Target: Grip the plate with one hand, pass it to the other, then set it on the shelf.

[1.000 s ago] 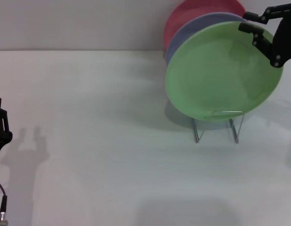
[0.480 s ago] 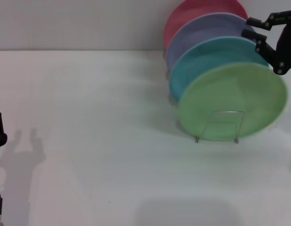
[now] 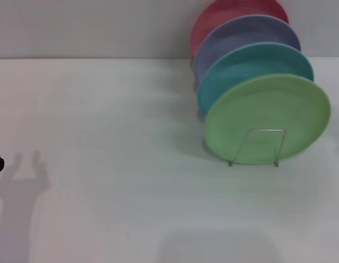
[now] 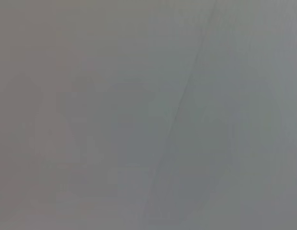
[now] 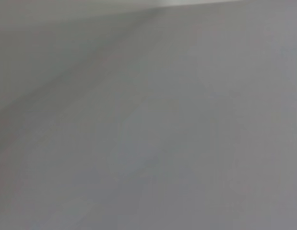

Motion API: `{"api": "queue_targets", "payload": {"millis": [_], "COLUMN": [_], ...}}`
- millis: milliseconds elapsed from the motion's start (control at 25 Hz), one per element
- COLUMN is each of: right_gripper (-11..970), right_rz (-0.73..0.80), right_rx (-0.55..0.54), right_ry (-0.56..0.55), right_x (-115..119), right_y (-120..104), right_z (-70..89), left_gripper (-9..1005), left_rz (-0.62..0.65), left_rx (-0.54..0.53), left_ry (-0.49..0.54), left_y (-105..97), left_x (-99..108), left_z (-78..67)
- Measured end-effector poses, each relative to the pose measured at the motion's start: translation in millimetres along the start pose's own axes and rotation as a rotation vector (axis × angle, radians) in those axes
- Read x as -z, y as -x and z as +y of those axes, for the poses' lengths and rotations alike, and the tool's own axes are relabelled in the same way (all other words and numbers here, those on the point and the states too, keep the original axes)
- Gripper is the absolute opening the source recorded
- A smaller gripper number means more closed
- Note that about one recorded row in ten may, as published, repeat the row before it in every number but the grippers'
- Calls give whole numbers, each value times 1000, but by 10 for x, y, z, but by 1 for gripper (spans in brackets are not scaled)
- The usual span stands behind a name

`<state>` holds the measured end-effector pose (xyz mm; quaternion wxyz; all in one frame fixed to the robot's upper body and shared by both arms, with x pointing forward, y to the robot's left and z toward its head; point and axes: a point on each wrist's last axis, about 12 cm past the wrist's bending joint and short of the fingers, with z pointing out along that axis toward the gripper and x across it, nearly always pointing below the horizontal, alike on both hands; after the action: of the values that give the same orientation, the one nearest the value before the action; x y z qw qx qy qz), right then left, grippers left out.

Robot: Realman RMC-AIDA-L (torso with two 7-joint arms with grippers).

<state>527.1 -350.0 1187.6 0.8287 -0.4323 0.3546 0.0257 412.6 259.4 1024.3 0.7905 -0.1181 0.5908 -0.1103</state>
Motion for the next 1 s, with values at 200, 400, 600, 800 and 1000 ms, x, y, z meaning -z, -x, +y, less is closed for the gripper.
{"api": "queue_targets", "payload": {"millis": [200, 400, 600, 800, 1000], "right_gripper": [125, 185, 259, 369, 468], "right_rz": [42, 200, 243, 249, 342], "right_rx": [-276, -502, -681, -694, -660], "right_ry": [-315, -507, -751, -897, -956], "right_x": [395, 768, 1120, 1243, 1190], "right_y": [-75, -327, -406, -418, -553], "right_z": [-76, 170, 376, 513, 659], "left_gripper": [337, 404, 532, 720, 846], "left_rz": [-30, -42, -44, -36, -15], "left_rx": [-24, -69, -120, -151, -162], "left_ry": [-35, -90, -118, -133, -105], "left_y": [44, 63, 68, 74, 82], "left_x": [5, -48, -140, -214, -287], "left_z": [61, 107, 181, 272, 418]}}
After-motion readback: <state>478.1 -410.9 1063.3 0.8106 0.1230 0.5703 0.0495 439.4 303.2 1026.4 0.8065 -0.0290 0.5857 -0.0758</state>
